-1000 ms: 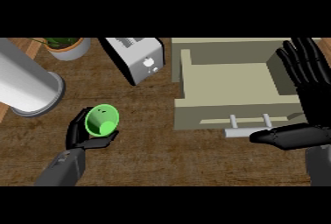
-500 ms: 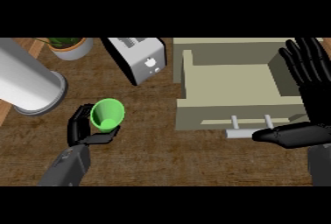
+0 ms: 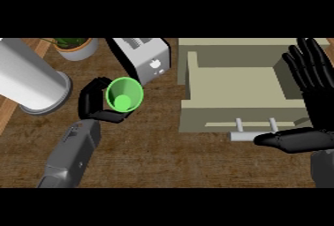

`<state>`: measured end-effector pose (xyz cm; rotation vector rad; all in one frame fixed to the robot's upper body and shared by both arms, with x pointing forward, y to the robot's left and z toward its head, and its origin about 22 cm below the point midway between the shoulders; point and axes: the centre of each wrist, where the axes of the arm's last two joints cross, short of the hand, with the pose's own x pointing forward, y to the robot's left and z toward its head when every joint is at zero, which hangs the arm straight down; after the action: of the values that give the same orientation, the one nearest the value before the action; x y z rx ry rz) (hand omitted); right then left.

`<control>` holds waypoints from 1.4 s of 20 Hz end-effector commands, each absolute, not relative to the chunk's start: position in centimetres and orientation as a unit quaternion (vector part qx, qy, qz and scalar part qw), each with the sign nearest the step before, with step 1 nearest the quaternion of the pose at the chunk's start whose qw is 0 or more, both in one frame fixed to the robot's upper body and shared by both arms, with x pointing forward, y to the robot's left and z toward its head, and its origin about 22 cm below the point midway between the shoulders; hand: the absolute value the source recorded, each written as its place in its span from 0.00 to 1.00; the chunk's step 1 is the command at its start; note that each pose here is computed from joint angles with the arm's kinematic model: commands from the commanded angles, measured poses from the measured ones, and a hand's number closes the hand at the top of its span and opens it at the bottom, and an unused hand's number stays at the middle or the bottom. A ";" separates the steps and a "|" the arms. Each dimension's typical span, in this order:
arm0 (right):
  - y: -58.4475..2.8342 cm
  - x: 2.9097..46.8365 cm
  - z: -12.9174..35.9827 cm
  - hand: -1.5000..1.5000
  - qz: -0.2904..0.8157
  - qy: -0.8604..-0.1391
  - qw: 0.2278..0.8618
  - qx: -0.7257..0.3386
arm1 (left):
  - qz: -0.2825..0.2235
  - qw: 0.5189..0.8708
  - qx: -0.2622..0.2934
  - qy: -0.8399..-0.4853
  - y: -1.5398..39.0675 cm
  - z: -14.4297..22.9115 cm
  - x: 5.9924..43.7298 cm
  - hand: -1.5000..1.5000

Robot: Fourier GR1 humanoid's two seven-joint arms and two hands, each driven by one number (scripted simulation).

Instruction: Pick up the cup, place it into the drawer and close the drawer

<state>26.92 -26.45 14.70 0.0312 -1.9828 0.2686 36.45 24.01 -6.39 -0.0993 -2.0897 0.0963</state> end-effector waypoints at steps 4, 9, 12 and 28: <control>-28.3 27.8 16.0 0.00 0.100 -0.834 0.543 -0.001 | -0.029 0.454 -0.120 -0.882 18.2 2.6 41.3 1.00; -27.4 27.6 15.8 0.00 0.099 -0.836 0.539 -0.005 | -0.045 0.457 -0.120 -0.880 13.4 8.6 42.5 1.00; -26.6 26.2 13.4 0.00 0.105 -0.833 0.544 0.007 | -0.053 0.462 -0.111 -0.878 10.9 12.0 43.1 1.00; -26.8 29.2 14.6 0.00 0.118 -0.842 0.526 0.020 | -0.113 0.577 -0.001 -0.809 3.2 16.6 44.7 1.00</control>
<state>28.44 -27.08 14.73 0.0338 -2.0058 0.2838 44.41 3.86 16.84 -0.0723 -1.9528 -0.2339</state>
